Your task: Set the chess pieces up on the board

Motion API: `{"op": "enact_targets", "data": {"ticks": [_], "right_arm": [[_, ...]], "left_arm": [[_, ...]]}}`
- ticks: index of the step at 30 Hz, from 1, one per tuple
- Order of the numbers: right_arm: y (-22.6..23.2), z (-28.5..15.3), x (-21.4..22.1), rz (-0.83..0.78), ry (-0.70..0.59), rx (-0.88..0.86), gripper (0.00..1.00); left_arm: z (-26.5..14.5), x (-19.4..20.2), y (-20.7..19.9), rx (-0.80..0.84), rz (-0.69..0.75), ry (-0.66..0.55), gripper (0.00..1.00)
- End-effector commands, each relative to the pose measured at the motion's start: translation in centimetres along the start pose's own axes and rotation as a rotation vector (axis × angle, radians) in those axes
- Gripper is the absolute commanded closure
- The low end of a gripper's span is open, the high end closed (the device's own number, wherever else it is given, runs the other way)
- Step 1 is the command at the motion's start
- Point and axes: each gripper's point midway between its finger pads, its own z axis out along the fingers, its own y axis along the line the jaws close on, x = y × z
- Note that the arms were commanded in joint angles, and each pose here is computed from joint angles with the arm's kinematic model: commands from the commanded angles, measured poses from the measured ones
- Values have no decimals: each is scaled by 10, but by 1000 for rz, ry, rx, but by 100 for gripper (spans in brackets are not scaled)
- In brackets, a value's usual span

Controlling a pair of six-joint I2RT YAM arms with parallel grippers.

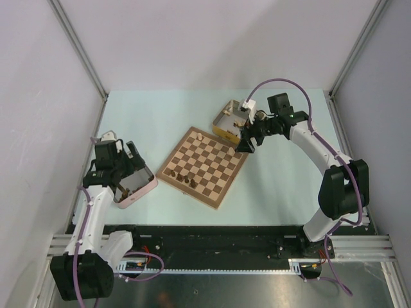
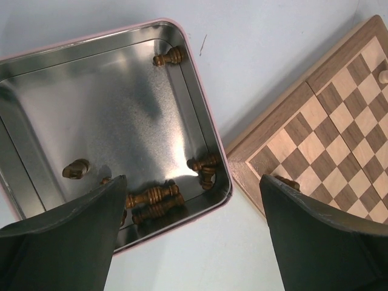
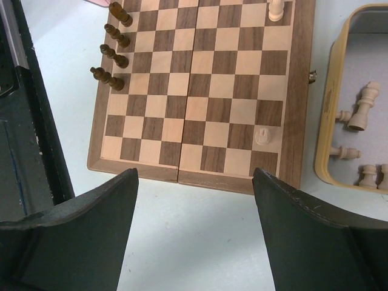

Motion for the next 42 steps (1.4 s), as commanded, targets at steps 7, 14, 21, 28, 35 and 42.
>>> {"op": "enact_targets", "data": {"ticks": [7, 14, 21, 28, 35, 42], "right_arm": [[-17, -6, 13, 39, 10, 16, 19], [-48, -45, 18, 117, -62, 80, 19], [-82, -69, 4, 97, -56, 215, 18], [-102, -37, -5, 141, 34, 182, 20], [-161, -17, -8, 174, 95, 320, 26], [-202, 9, -12, 164, 119, 374, 33]], "left_arm": [[-2, -18, -14, 68, 0, -49, 10], [-24, -47, -29, 136, -37, -181, 12], [-41, -48, -35, 185, -89, -231, 11], [-67, -70, -55, 270, -106, -284, 11], [-81, -69, -55, 293, -161, -323, 10], [-82, -57, -54, 304, -155, -310, 10]]}}
